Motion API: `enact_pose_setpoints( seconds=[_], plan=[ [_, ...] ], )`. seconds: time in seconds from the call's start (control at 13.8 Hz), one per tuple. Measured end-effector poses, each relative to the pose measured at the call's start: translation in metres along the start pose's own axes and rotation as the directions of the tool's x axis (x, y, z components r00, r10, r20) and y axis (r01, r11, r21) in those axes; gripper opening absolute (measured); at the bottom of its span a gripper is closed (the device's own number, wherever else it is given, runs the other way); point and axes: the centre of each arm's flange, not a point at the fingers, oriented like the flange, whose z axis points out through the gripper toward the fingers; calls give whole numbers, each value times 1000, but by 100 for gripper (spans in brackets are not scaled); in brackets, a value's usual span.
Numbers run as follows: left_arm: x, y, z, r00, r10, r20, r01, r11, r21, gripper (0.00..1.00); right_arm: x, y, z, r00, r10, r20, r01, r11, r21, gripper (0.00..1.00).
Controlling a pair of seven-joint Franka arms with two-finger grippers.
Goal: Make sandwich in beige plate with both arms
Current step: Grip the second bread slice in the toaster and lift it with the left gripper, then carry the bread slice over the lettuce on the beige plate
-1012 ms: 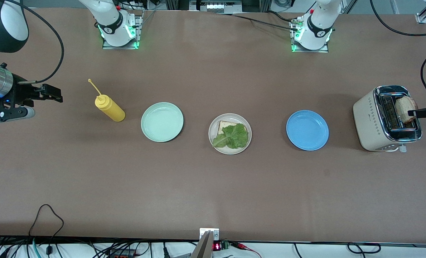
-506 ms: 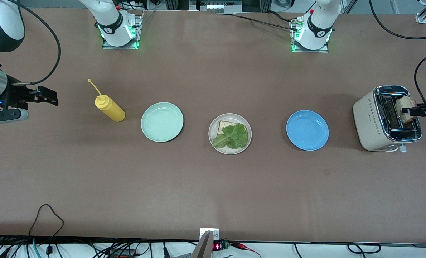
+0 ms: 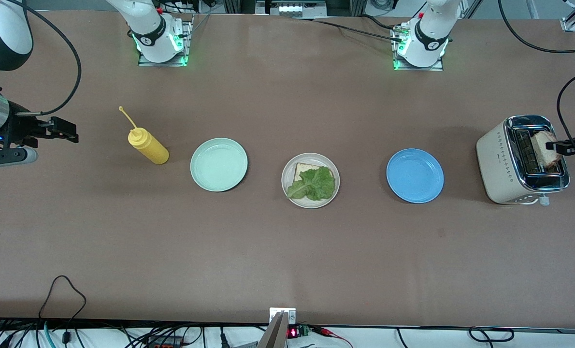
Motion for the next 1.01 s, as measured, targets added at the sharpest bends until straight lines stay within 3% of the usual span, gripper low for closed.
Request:
enact_pose_setpoints(
  seconds=[0.29, 0.51, 0.72, 1.01],
  plan=[
    [-37, 15, -85, 998, 56, -26, -56, 998, 8, 12, 0, 0, 0, 1000, 0, 0, 0, 1000, 1, 100],
    [-74, 59, -138, 982, 187, -20, -186, 982, 10, 12, 0, 0, 0, 1000, 0, -1, 0, 1000, 1, 100],
    [-87, 157, -141, 921, 388, 21, -387, 921, -28, 12, 0, 0, 0, 1000, 1, -2, 0, 1000, 3, 100],
    [-97, 307, -86, 821, 562, 96, -538, 820, -197, 11, 3, 0, -5, 1000, 2, -16, -2, 1000, 11, 100]
  ],
)
